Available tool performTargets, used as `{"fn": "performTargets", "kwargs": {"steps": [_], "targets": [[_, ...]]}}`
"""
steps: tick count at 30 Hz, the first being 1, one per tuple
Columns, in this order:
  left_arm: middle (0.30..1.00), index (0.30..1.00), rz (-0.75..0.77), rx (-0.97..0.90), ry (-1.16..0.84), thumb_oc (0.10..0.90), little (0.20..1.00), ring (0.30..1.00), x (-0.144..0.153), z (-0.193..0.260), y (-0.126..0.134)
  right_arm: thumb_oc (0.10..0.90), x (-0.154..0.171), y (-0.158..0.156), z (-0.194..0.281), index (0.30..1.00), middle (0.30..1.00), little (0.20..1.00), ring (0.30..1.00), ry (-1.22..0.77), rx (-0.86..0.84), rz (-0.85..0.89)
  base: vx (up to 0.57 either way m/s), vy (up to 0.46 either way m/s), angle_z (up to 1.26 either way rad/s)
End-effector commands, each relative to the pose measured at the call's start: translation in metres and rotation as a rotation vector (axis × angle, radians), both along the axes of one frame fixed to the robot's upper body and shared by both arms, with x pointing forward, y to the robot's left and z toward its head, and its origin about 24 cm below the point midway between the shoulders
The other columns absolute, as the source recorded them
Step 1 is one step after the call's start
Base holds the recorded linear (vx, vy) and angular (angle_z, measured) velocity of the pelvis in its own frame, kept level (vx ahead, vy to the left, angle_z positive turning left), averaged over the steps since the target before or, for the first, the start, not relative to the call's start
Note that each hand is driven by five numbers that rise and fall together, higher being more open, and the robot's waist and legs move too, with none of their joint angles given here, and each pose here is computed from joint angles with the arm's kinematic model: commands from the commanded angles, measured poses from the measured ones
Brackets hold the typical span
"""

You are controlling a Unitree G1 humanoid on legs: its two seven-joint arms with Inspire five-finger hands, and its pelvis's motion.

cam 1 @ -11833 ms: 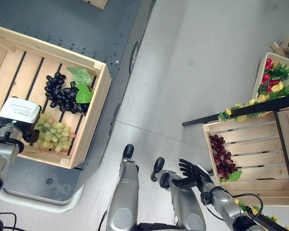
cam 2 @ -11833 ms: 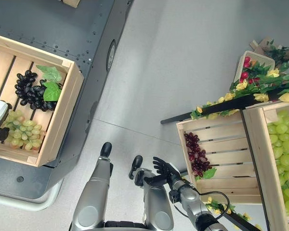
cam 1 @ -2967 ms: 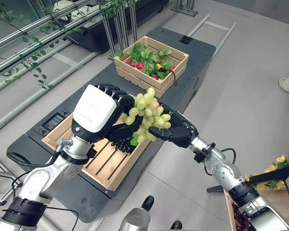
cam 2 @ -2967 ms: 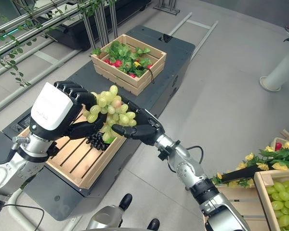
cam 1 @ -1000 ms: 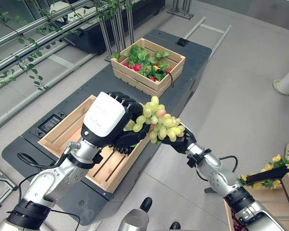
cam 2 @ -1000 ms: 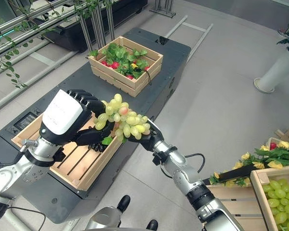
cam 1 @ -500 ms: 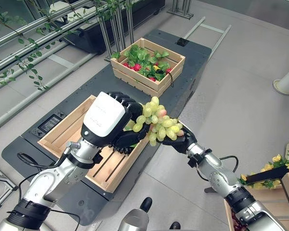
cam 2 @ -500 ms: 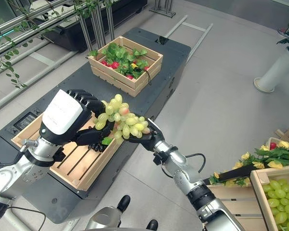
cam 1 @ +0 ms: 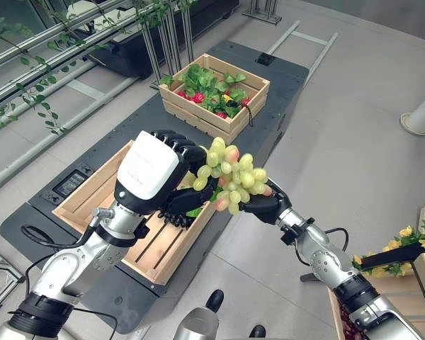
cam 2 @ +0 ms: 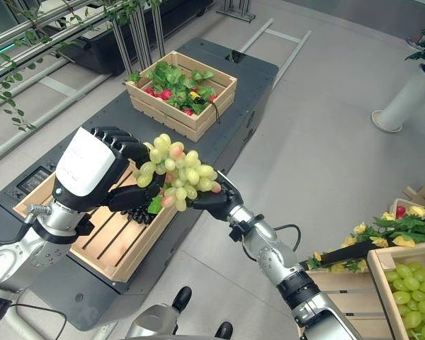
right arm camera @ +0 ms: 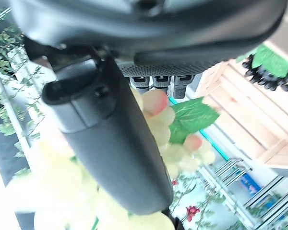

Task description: Pick up the fruits from the basket on one side to the basket on the other side

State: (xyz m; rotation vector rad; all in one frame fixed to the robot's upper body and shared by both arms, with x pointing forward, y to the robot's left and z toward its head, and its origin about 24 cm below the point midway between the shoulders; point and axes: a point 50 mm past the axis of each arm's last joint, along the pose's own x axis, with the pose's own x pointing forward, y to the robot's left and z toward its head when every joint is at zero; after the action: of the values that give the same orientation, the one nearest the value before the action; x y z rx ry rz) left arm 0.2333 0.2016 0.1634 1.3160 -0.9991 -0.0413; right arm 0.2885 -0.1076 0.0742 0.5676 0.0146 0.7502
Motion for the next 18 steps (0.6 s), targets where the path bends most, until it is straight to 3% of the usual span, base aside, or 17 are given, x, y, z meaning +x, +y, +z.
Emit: {"fn": "performTargets", "kwargs": {"steps": [1, 18], "targets": [[0.300, 0.300, 0.015, -0.159, -0.139, 0.400, 0.300, 0.300, 0.002, 0.020, 0.009, 0.800, -0.004, -0.002, 0.046, 0.900, 0.900, 0.900, 0.900, -0.225, 0.212, 0.059, 0.00, 0.000, 0.00], [0.300, 0.300, -0.016, -0.184, -0.092, 0.400, 0.300, 0.300, 0.004, 0.015, 0.000, 0.800, -0.009, 0.008, 0.063, 0.900, 0.900, 0.900, 0.900, -0.272, 0.399, 0.081, 0.00, -0.001, -0.02]]}}
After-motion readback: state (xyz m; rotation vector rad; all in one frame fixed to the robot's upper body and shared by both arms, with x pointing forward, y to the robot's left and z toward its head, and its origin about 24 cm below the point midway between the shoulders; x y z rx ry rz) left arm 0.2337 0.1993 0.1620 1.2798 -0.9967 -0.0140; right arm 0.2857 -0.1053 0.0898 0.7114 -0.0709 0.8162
